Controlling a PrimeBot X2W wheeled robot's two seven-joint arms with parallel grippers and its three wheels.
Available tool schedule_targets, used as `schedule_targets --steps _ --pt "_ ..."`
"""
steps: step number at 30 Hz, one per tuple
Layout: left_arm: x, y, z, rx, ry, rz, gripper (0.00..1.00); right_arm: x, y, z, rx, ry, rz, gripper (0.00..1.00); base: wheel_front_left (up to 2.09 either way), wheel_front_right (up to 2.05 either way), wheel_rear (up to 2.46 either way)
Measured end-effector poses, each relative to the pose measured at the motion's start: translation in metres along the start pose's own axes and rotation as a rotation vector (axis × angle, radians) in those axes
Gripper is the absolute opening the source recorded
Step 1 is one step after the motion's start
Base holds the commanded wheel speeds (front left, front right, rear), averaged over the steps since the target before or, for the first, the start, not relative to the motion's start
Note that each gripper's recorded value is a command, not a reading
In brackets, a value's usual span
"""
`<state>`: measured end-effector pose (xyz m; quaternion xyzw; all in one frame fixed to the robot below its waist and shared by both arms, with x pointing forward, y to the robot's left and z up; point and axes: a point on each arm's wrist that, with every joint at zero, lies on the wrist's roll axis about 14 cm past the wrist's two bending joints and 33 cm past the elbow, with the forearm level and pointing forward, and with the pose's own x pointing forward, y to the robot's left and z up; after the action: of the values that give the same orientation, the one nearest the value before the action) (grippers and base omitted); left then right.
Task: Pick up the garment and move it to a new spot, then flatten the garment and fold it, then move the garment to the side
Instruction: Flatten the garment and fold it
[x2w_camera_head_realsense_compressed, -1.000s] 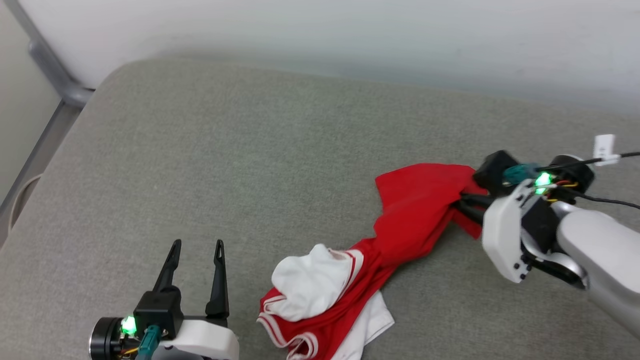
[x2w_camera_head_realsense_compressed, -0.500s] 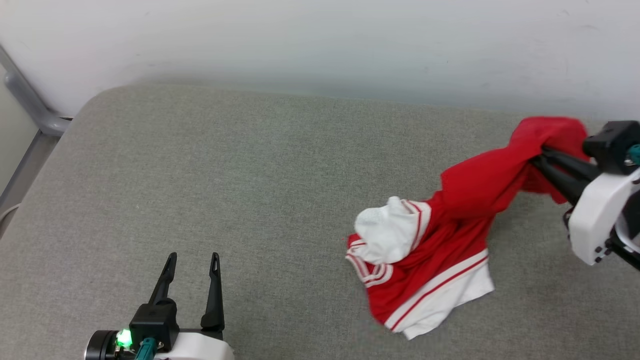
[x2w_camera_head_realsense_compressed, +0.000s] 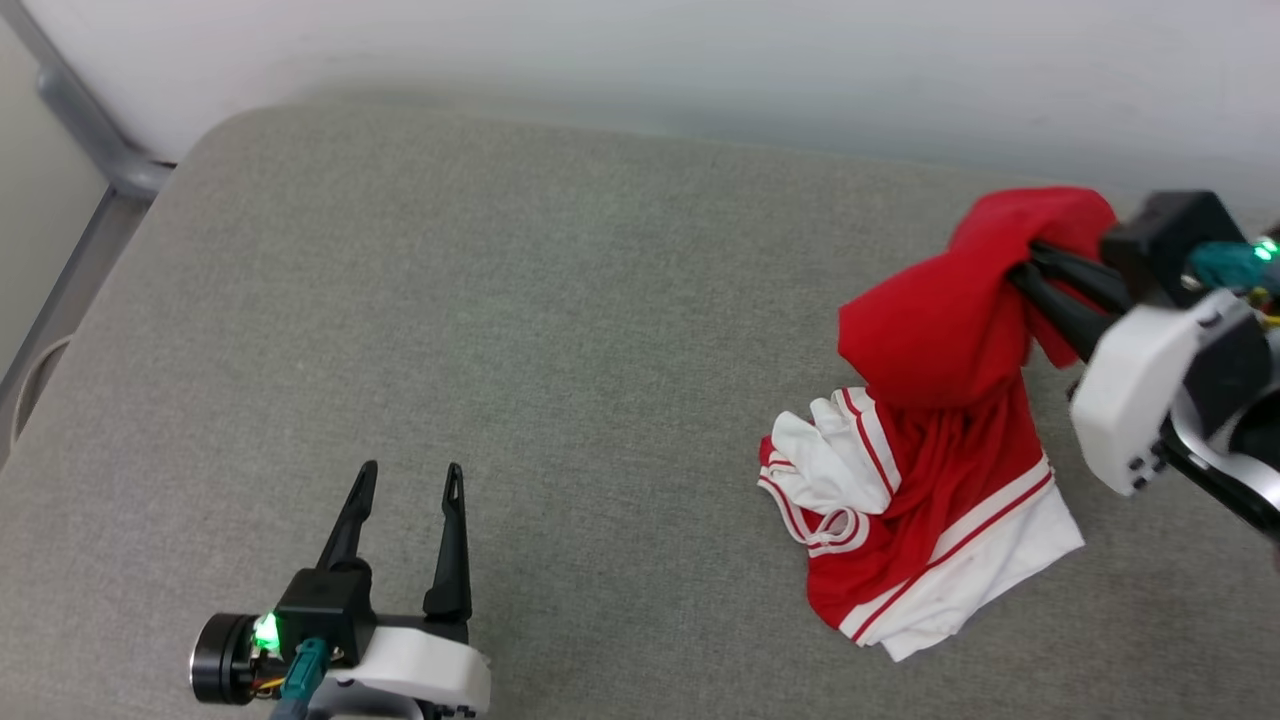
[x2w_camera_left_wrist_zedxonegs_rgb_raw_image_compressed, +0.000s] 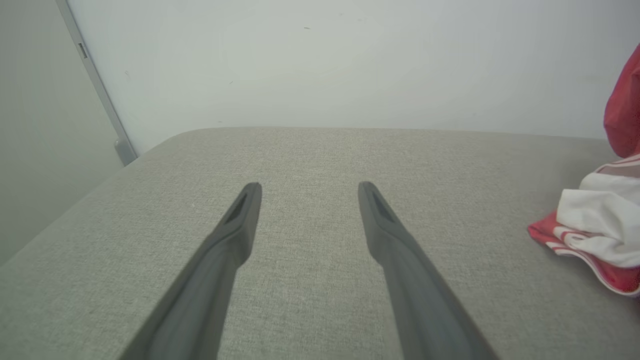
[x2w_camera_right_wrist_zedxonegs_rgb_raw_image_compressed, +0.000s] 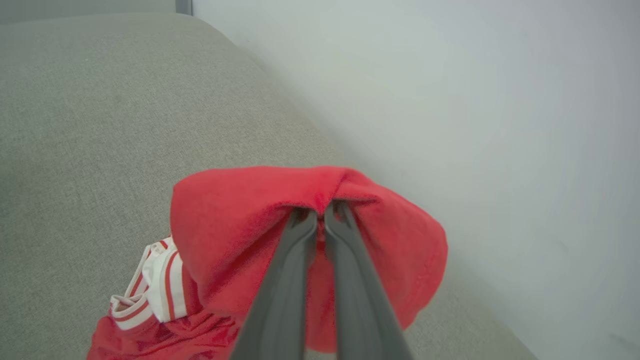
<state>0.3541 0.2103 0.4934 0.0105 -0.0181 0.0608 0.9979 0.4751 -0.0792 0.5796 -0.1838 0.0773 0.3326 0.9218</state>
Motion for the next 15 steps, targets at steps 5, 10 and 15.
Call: schedule_targets --steps 5,10,15 --pt "0.009 0.004 -0.002 -0.001 0.007 0.018 1.0 0.048 0.02 0.005 -0.022 0.022 0.094 0.0 0.0 0.0 0.0" --pt "0.016 0.009 -0.008 -0.002 0.023 0.038 1.0 0.099 0.051 -0.005 -0.051 0.087 0.207 0.0 0.0 0.0 0.0" --pt "0.023 0.013 -0.015 -0.004 0.045 0.059 1.0 0.136 0.096 -0.037 -0.1 0.2 0.341 0.0 0.0 0.0 0.0"
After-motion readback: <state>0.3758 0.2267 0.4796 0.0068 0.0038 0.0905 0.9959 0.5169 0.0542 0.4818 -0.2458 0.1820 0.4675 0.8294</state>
